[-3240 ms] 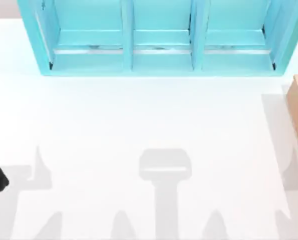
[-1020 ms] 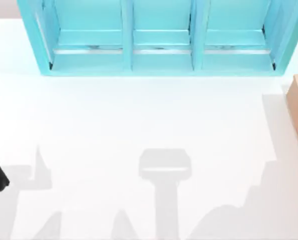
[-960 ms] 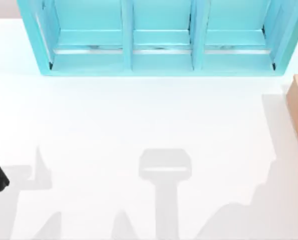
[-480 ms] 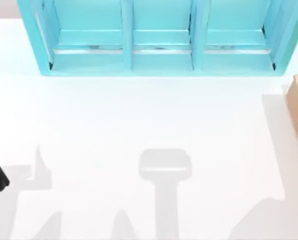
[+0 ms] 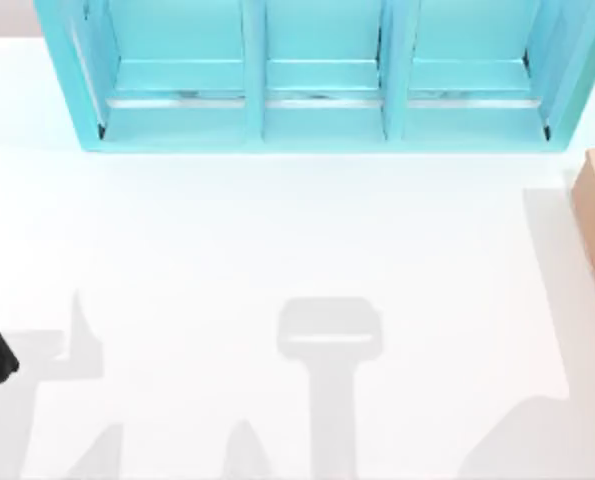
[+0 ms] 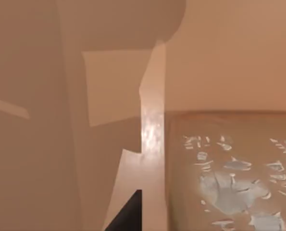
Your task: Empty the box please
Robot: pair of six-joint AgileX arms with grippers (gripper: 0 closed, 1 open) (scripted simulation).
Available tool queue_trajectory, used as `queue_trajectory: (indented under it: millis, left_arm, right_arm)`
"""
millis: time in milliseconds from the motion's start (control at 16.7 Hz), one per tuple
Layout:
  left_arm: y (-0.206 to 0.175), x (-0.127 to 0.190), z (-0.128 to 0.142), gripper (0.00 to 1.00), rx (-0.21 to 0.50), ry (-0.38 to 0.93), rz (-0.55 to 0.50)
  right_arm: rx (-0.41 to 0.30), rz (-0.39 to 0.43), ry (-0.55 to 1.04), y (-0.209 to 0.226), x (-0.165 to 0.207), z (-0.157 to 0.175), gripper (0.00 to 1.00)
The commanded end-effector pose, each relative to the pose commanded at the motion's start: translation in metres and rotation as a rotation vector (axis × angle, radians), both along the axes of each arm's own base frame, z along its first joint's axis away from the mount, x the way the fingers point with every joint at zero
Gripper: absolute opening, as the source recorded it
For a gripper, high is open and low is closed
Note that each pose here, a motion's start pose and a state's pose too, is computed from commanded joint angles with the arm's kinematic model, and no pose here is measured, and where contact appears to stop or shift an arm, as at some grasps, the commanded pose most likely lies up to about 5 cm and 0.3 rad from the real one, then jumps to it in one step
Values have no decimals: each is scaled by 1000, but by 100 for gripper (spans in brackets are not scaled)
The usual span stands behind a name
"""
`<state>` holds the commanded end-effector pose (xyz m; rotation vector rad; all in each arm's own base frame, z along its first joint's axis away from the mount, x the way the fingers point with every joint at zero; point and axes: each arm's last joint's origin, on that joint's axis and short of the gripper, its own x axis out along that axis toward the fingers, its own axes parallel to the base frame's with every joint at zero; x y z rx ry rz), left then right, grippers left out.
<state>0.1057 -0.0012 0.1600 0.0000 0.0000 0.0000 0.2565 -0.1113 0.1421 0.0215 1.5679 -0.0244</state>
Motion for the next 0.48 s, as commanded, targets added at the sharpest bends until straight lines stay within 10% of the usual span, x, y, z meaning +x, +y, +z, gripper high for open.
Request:
queue_trajectory:
  millis: [480]
  left_arm:
    - [0, 0, 0, 100, 0, 0, 0]
  right_arm:
    - [0, 0, 0, 0, 0, 0, 0]
